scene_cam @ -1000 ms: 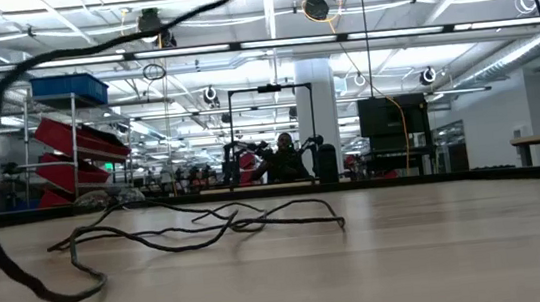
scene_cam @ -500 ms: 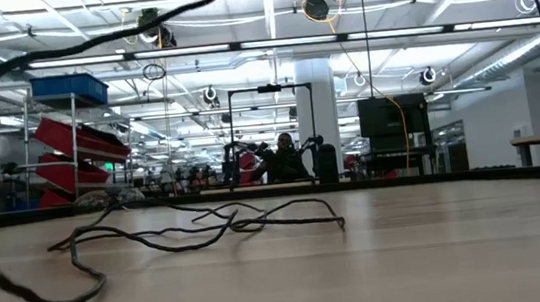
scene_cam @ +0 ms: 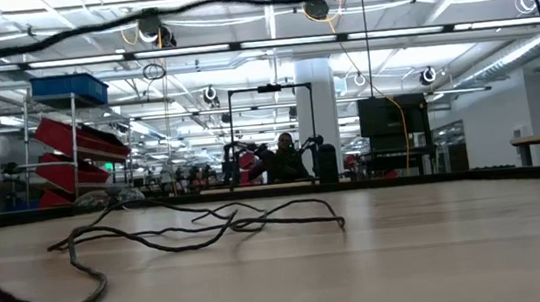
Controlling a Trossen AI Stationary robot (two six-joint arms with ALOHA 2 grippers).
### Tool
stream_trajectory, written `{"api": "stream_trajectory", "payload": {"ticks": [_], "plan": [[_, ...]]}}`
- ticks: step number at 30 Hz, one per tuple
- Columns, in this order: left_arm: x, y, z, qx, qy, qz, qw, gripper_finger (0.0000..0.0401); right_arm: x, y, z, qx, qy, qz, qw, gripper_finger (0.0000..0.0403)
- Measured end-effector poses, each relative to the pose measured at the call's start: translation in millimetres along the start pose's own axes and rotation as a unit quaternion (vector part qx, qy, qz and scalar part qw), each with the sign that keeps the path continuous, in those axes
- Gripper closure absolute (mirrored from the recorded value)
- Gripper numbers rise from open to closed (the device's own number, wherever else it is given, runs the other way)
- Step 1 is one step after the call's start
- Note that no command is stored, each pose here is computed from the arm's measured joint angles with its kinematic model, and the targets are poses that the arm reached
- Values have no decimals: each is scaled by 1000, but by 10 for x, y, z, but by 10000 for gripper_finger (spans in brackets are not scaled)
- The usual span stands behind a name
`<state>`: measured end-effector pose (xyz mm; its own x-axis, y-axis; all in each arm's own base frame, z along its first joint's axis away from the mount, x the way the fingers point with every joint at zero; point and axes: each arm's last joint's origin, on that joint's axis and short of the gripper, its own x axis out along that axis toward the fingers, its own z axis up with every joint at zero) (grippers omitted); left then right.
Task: Coil cords
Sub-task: Coil the black wire onto the spool
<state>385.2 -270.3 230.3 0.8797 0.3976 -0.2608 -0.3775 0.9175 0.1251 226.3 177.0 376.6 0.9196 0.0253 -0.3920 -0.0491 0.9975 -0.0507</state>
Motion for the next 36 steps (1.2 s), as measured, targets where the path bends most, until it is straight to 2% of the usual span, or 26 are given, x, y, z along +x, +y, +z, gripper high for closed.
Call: {"api": "stream_trajectory", "payload": {"ticks": [3, 12, 20, 29, 36], "plan": [[-63, 64, 26, 24, 12, 14, 1000, 396, 0, 0, -4, -1, 2, 1, 1000, 403], [-438, 541, 369, 25, 68, 32, 997, 399, 19, 3, -44, -13, 19, -2, 1000, 403], [-640, 808, 551, 28, 100, 16, 994, 400, 244, -24, -111, -29, 42, -35, 998, 403], [-891, 930, 782, -23, 84, -22, 996, 401, 558, -117, -195, -48, 68, -90, 992, 403], [-865, 934, 893, -86, 58, -31, 994, 401, 775, -175, -189, -58, 51, -139, 987, 403]]}}
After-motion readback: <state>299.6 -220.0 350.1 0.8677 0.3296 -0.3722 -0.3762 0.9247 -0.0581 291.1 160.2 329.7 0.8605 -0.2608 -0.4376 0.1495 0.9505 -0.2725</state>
